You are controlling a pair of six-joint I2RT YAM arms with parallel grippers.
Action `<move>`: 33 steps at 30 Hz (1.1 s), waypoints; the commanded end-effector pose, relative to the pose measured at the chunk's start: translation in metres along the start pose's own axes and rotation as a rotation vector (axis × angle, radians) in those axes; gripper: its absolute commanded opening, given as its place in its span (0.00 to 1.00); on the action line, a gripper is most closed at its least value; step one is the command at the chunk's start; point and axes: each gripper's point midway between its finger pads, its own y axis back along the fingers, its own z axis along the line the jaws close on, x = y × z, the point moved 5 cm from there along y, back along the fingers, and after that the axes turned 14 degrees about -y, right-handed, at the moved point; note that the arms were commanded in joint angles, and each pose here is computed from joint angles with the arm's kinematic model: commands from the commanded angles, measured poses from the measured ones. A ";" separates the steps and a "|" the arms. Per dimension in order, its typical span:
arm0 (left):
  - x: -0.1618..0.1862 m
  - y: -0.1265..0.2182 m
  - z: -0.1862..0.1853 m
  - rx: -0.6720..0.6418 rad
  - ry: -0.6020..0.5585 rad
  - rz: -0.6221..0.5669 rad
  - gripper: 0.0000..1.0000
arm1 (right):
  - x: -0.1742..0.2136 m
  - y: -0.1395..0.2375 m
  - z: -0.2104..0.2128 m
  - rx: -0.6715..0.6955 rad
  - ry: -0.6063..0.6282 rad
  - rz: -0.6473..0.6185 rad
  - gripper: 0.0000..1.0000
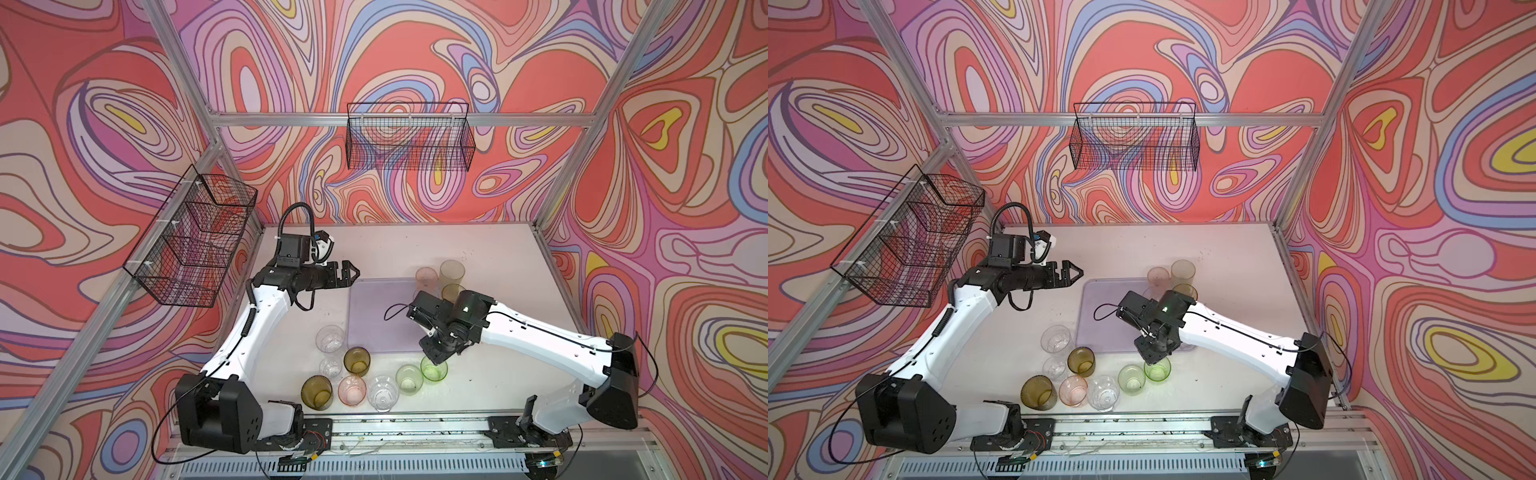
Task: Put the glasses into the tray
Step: 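Move the right gripper toward the green cups nearest the robot, then lower the right gripper over the light green cup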
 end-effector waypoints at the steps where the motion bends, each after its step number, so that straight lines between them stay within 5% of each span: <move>1: 0.001 -0.001 0.001 0.009 0.010 0.003 1.00 | 0.009 0.000 0.010 -0.041 0.007 -0.009 0.35; 33: 0.000 0.000 0.001 0.004 0.008 -0.001 1.00 | 0.045 -0.049 0.025 -0.093 0.053 0.062 0.31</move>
